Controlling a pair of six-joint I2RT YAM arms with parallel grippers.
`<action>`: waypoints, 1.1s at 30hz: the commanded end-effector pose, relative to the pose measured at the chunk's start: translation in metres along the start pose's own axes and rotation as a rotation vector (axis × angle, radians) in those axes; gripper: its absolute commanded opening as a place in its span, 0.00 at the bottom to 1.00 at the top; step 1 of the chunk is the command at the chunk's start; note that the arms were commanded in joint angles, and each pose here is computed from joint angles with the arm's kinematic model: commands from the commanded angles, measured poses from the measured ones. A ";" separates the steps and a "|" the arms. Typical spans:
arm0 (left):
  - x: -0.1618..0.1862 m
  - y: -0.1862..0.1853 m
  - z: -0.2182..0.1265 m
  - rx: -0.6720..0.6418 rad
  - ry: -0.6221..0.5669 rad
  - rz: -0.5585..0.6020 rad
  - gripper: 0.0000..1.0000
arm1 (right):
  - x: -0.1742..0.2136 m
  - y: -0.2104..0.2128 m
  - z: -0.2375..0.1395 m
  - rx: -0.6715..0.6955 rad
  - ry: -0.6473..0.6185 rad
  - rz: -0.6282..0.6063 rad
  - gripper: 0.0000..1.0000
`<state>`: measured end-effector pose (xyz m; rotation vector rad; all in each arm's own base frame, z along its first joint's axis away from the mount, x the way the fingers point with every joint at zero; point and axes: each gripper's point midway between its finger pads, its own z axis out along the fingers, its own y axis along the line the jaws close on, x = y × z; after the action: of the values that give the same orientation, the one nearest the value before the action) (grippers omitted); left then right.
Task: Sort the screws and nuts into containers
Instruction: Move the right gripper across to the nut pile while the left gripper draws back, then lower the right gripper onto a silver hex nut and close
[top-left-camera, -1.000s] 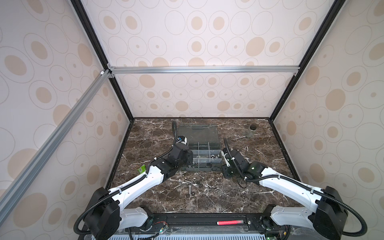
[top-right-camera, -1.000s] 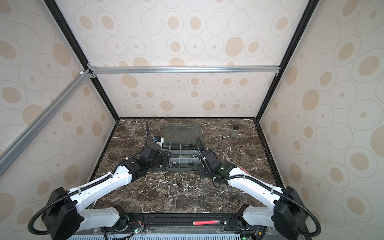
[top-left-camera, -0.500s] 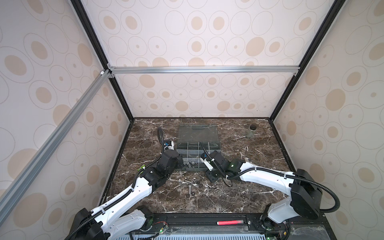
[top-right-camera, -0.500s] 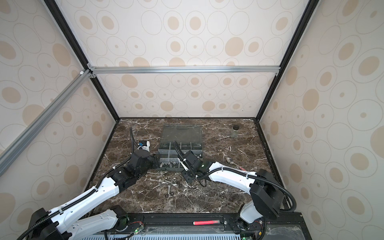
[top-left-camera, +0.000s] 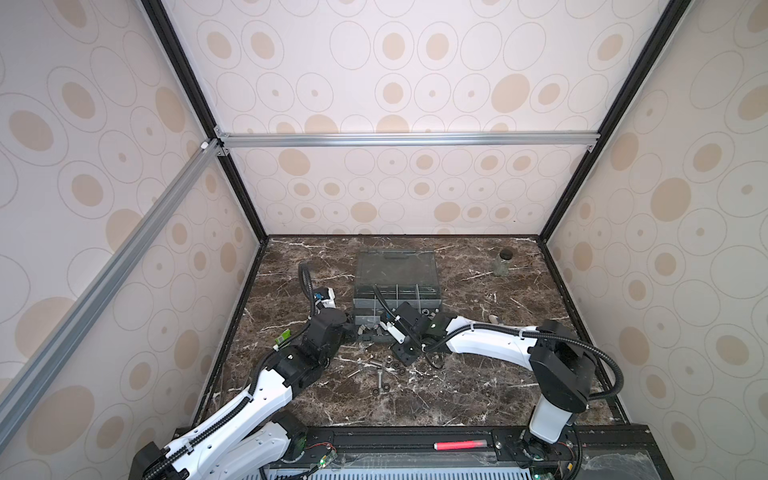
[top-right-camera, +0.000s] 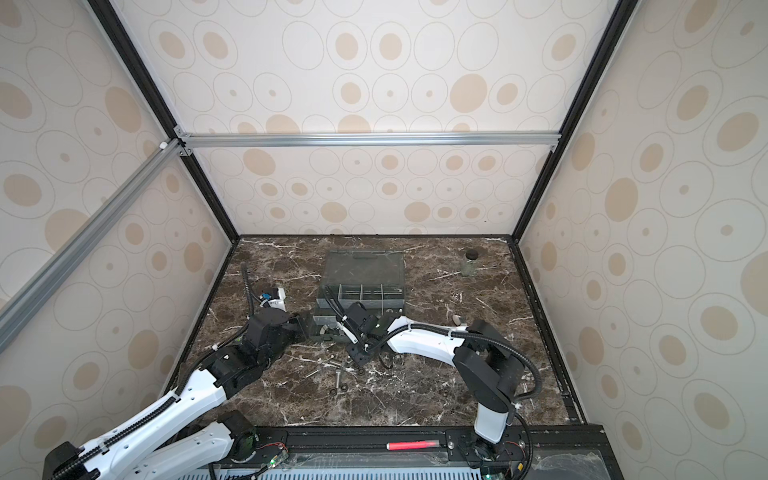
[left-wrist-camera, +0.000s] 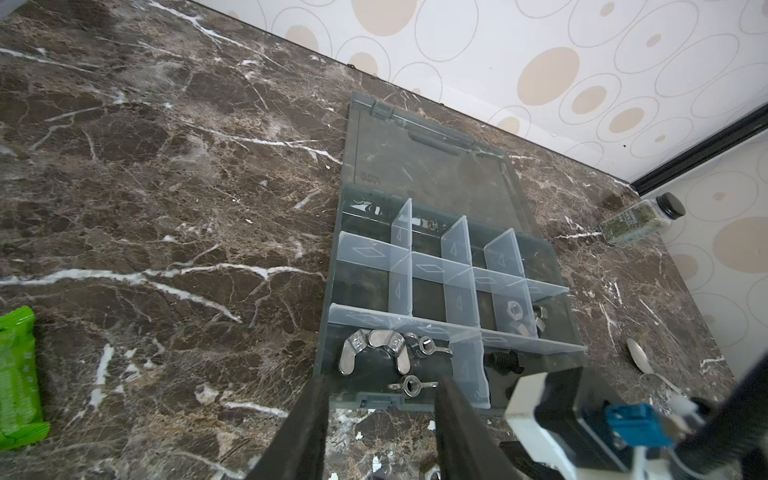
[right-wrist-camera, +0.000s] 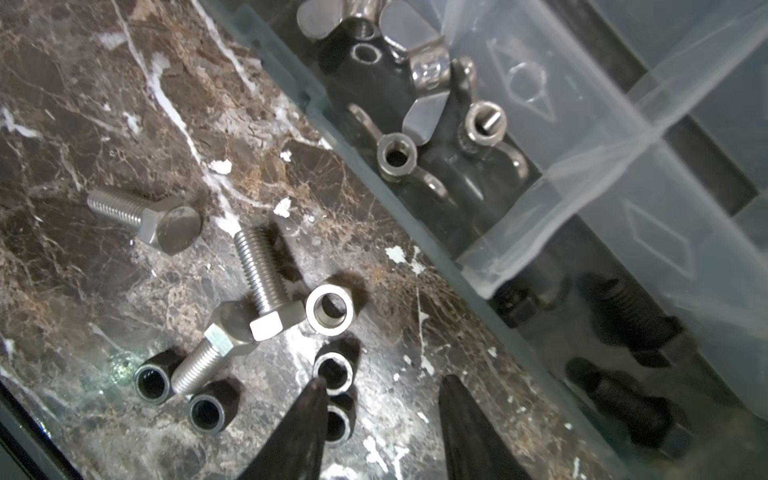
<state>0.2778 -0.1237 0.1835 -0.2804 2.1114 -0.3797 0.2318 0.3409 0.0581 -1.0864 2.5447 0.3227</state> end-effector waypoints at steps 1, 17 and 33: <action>0.000 0.011 -0.002 -0.029 -0.016 -0.035 0.43 | 0.000 0.008 0.003 -0.013 0.029 -0.016 0.48; 0.005 0.011 -0.001 -0.014 -0.010 -0.041 0.44 | 0.001 0.011 0.022 0.010 0.098 0.008 0.48; 0.004 0.008 -0.001 0.002 -0.007 -0.025 0.45 | -0.004 0.025 0.031 -0.012 0.120 0.004 0.48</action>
<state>0.2712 -0.1193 0.1681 -0.2900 2.1348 -0.3800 0.2317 0.3668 0.0339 -1.1041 2.6350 0.2818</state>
